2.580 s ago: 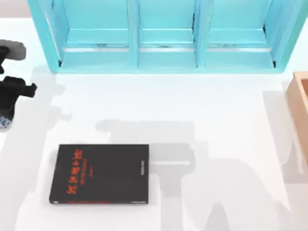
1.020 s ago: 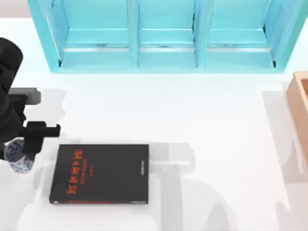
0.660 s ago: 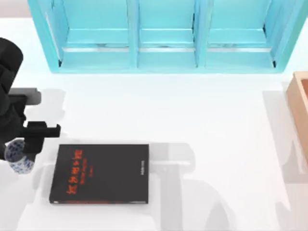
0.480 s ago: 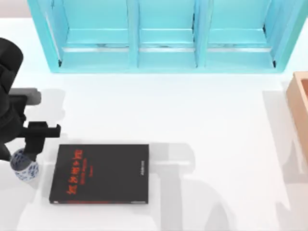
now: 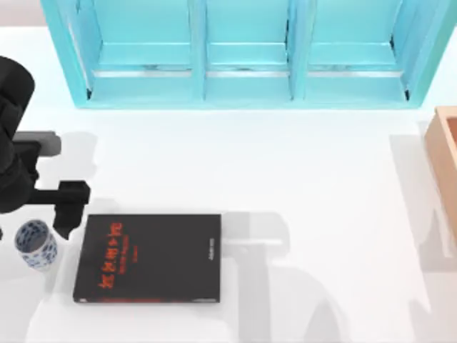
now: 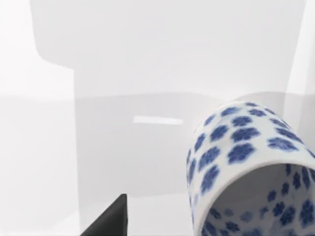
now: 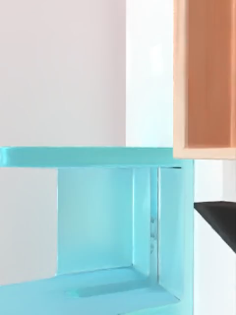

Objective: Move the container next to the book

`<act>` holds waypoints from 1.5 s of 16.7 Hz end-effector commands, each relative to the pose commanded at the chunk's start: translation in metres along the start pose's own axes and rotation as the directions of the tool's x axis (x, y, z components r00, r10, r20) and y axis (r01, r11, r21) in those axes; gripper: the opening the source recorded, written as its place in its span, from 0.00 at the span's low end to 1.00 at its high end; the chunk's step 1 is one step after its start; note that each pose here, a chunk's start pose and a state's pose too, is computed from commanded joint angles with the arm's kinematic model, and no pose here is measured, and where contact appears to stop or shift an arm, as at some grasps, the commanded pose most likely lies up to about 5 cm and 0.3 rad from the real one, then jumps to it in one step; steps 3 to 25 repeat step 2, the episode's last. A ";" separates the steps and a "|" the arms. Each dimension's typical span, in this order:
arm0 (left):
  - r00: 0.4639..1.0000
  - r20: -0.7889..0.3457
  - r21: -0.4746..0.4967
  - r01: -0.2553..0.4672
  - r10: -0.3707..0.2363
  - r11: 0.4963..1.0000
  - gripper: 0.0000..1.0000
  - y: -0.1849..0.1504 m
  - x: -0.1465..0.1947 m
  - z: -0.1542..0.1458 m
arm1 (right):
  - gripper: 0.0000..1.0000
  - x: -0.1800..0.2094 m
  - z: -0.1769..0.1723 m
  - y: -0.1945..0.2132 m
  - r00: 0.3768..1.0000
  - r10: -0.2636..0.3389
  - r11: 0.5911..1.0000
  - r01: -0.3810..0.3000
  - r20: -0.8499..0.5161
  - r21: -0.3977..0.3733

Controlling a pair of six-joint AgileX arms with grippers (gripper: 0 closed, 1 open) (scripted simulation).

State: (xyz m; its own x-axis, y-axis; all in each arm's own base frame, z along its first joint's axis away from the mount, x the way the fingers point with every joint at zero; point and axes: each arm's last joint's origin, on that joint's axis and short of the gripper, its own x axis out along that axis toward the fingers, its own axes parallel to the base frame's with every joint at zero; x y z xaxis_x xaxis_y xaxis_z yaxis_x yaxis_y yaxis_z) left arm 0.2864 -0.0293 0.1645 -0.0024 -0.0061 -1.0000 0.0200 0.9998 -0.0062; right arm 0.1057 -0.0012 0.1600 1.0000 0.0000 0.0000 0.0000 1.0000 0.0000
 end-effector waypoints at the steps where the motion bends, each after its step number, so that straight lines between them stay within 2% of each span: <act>1: 1.000 0.000 0.000 0.000 0.000 1.000 1.00 0.000 0.000 0.000 | 1.00 0.000 0.000 0.000 1.000 0.000 1.000 0.000 0.000 0.000; 25: 1.000 0.000 0.000 0.000 0.000 1.000 1.00 0.000 0.000 0.000 | 1.00 0.000 0.000 0.000 1.000 0.000 1.000 0.000 0.000 0.000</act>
